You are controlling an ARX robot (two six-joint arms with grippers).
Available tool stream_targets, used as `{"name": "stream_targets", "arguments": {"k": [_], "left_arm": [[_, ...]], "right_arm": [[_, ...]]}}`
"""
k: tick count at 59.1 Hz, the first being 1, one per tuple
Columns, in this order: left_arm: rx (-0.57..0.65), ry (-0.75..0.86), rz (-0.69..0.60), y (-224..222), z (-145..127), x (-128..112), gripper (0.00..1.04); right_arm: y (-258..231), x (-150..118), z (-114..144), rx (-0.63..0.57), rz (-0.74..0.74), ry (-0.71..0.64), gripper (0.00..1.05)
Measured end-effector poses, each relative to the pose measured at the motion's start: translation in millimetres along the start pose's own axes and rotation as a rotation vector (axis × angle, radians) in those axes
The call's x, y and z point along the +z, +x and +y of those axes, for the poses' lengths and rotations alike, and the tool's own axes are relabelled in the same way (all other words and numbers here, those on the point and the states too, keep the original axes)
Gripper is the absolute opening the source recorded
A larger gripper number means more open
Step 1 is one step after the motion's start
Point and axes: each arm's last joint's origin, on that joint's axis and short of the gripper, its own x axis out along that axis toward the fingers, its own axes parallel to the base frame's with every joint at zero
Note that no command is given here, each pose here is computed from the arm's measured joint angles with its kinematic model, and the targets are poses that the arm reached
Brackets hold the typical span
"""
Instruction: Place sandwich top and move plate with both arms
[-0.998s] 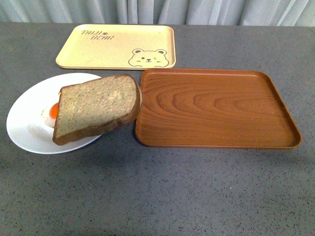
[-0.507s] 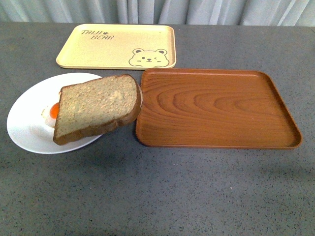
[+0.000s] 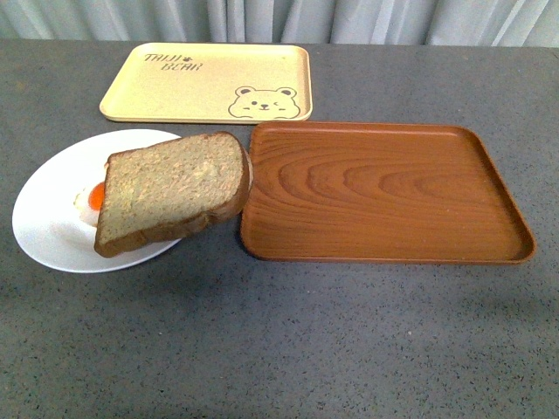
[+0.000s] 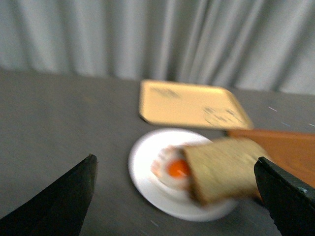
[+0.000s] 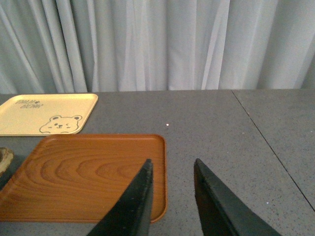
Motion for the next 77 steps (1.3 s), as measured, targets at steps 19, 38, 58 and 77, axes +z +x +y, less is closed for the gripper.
{"name": "stream_targets", "arguments": {"k": [19, 38, 58, 77], "left_arm": [[-0.064, -0.583, 0.122, 71, 53, 17, 0.96], [0.125, -0.846, 0.245, 142, 107, -65, 0.96], [0.131, -0.924, 0.329, 161, 97, -99, 0.96], [0.064, -0.899, 0.384, 170, 70, -105, 0.96]], "right_arm": [[0, 0, 0, 0.002, 0.0, 0.0, 0.96], [0, 0, 0, 0.002, -0.001, 0.0, 0.96], [0, 0, 0, 0.002, -0.001, 0.0, 0.96], [0, 0, 0, 0.002, -0.001, 0.0, 0.96]]}}
